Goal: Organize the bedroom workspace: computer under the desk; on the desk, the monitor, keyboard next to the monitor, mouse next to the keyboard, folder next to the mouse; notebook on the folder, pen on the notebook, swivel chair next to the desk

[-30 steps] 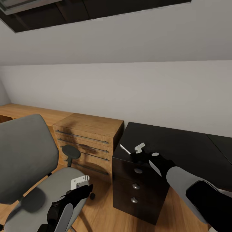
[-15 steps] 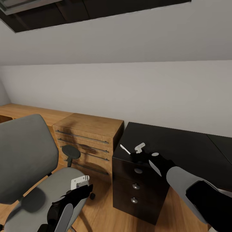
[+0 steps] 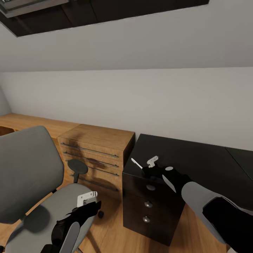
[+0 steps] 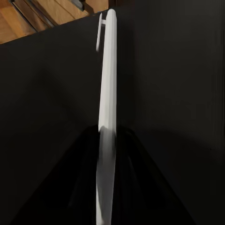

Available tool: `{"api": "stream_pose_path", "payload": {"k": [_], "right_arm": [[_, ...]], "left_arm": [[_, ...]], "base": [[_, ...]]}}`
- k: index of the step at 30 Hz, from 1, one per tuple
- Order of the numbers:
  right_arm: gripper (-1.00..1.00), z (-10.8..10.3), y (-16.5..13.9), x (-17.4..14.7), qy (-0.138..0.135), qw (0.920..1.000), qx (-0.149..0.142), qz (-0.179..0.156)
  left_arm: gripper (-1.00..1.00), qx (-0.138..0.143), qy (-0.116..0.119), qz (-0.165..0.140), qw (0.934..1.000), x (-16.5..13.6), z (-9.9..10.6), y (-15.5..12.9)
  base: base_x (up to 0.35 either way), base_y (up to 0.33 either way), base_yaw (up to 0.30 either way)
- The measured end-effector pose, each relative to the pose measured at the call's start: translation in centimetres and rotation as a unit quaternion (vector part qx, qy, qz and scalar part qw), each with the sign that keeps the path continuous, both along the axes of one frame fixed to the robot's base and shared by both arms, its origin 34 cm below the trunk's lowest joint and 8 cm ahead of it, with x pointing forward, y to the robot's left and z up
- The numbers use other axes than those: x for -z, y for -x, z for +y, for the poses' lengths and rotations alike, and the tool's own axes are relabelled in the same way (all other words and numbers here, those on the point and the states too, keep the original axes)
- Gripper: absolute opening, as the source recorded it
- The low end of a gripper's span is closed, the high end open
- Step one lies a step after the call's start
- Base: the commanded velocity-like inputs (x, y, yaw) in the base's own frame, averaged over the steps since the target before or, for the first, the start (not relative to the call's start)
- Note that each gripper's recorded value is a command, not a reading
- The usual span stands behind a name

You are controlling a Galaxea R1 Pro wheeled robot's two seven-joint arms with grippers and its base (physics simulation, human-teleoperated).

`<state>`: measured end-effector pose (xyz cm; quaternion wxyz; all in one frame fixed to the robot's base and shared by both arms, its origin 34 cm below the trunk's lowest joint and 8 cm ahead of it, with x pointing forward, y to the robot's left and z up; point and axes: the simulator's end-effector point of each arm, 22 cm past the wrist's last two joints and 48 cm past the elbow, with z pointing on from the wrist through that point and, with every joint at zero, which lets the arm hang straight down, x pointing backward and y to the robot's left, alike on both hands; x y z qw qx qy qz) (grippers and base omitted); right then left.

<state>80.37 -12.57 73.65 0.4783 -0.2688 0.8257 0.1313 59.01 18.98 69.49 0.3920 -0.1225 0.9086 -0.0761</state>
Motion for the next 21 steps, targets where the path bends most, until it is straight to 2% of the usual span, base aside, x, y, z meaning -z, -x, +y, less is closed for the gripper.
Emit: {"api": "stream_pose_path", "payload": {"k": [3, 5, 6, 7, 8, 15, 16, 21], "right_arm": [[-1.00, -0.2, -0.3, -0.7, 0.001, 1.0000, 0.006, -0.003], [-1.00, -0.8, -1.0, -1.5, 0.000, 0.9996, 0.026, -0.011], [-1.00, -1.2, -1.7, -2.4, -0.002, 0.9988, 0.043, -0.022], [-1.00, -2.0, -3.2, -4.7, -0.007, 0.9957, 0.078, -0.048], [-1.00, -2.3, -3.8, -5.7, -0.006, 0.9940, 0.093, -0.057], [-1.00, -2.8, -4.7, -8.3, -0.008, 0.9912, 0.123, -0.049], [-1.00, -3.5, -5.1, -9.1, -0.016, 0.9876, 0.148, -0.048], [-1.00, -5.0, -6.0, -11.2, -0.013, 0.9787, 0.195, -0.064]], "left_arm": [[1.00, 0.000, 0.000, 0.000, 1.0000, -0.6, 0.0, -0.1], [1.00, 0.000, -0.001, 0.000, 1.0000, -1.0, 0.0, -0.1], [1.00, 0.000, -0.001, -0.001, 1.0000, -1.2, 0.0, -0.2], [1.00, 0.000, -0.001, -0.001, 1.0000, -1.4, 0.0, -0.2], [1.00, -0.001, -0.002, -0.001, 1.0000, -1.6, 0.1, -0.2], [1.00, -0.001, -0.002, -0.001, 1.0000, -2.9, 0.1, -0.4], [1.00, -0.001, -0.002, -0.001, 1.0000, -3.1, 0.1, -0.4], [1.00, -0.001, -0.003, -0.001, 1.0000, -4.0, 0.2, -0.5]], "base": [[0.000, 0.000, 0.000], [0.000, 0.000, 0.000], [0.000, 0.000, 0.000], [0.000, 0.000, 0.000], [0.000, 0.000, 0.000], [0.000, 0.000, 0.000], [0.000, 0.000, 0.000], [0.000, 0.000, 0.000]]}}
